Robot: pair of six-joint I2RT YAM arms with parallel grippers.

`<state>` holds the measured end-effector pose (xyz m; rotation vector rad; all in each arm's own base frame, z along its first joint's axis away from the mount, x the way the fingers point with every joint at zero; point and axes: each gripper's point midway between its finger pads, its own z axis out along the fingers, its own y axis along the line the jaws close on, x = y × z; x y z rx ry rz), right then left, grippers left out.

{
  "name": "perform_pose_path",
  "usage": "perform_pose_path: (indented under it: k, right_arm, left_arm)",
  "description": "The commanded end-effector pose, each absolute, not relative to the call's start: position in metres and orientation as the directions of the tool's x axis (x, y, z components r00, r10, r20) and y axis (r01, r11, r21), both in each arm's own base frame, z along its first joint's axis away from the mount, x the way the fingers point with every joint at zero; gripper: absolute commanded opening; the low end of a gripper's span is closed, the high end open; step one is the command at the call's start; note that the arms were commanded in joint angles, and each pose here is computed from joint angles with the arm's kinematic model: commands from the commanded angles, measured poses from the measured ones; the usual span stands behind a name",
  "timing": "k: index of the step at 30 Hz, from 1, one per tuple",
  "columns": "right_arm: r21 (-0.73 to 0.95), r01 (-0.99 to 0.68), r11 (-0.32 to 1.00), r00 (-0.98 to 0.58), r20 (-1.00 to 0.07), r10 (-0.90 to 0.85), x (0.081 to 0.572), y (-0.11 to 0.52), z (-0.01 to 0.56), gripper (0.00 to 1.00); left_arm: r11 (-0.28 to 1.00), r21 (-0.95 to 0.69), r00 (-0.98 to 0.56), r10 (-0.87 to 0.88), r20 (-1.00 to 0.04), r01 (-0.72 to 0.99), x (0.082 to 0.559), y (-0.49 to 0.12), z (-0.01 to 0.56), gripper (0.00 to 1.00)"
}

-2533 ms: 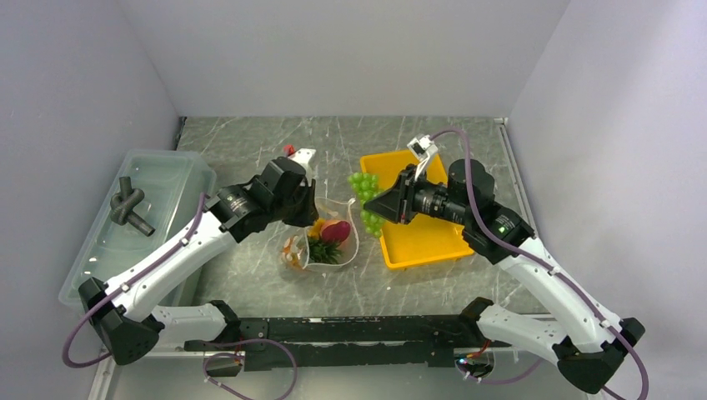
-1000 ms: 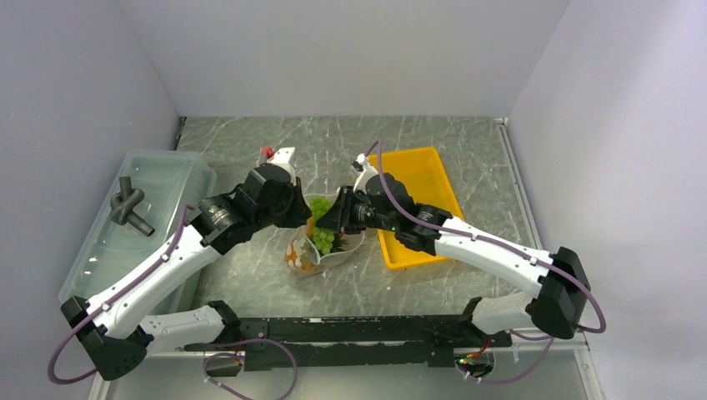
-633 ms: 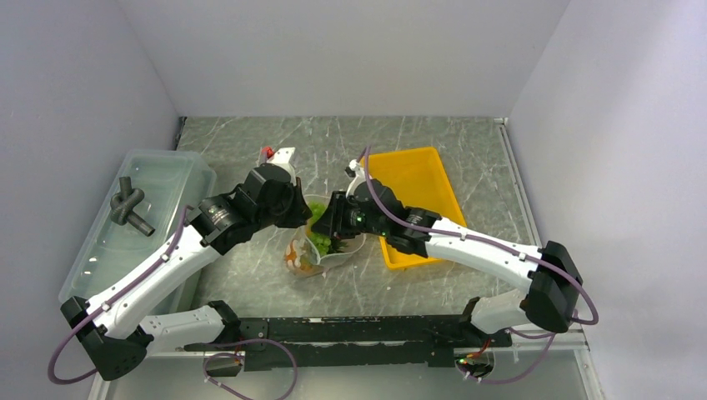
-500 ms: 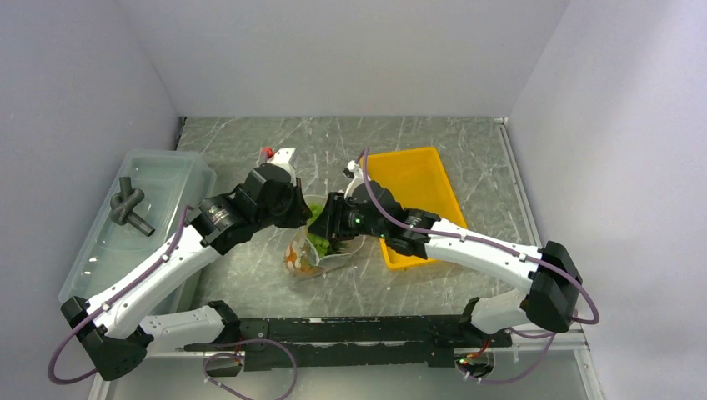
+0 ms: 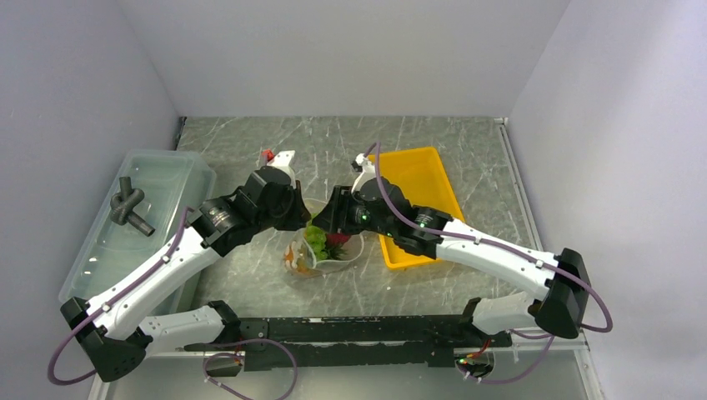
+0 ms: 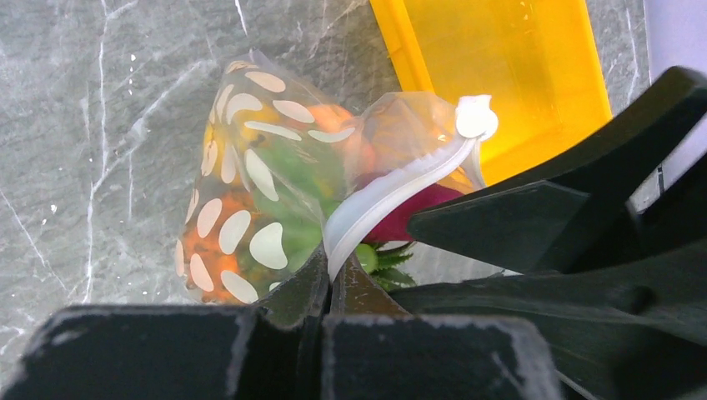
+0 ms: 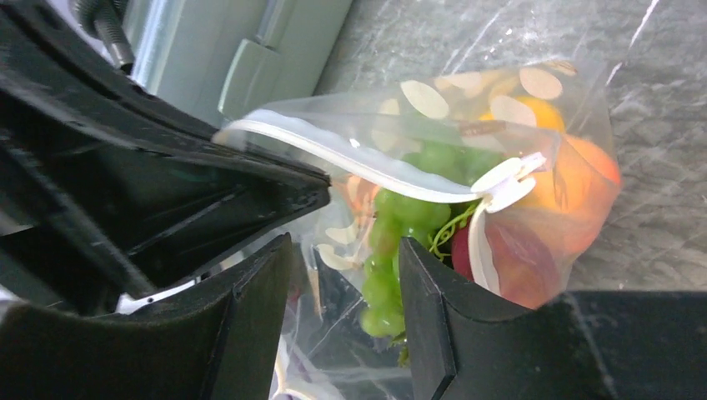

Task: Place the food in the zip-top bag and seal the zipper
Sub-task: Place the fake fruit in the zipper food storage bag.

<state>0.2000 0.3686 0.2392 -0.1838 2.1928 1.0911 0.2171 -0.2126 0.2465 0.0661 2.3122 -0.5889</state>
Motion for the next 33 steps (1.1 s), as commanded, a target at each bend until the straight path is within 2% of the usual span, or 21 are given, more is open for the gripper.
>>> perform_pose_path:
  k: [1,14,25,33]
  right_arm:
    - [0.665,-0.451,0.596,-0.716,-0.668,0.203,0.201,0.369,0.28,0.54]
    - [0.621,-0.536,0.572,-0.668,-0.726,0.163,0.188,0.352,0.304,0.56]
    - [0.499,-0.549,0.67,-0.611,-0.787,0.085,0.184,0.312,0.3,0.66]
    - [0.538,-0.595,0.597,-0.65,-0.759,0.036,0.154,0.313,0.293,0.68]
  left_arm:
    - [0.866,-0.447,-0.686,-0.185,-0.704,0.225,0.223,-0.217,0.267,0.0]
    - [0.867,-0.447,-0.681,-0.191,-0.706,0.22,0.223,-0.216,0.268,0.0]
    - [0.866,-0.456,-0.664,-0.221,-0.715,0.203,0.223,-0.21,0.275,0.0]
    - [0.86,-0.491,-0.627,-0.307,-0.716,0.14,0.226,-0.2,0.281,0.0]
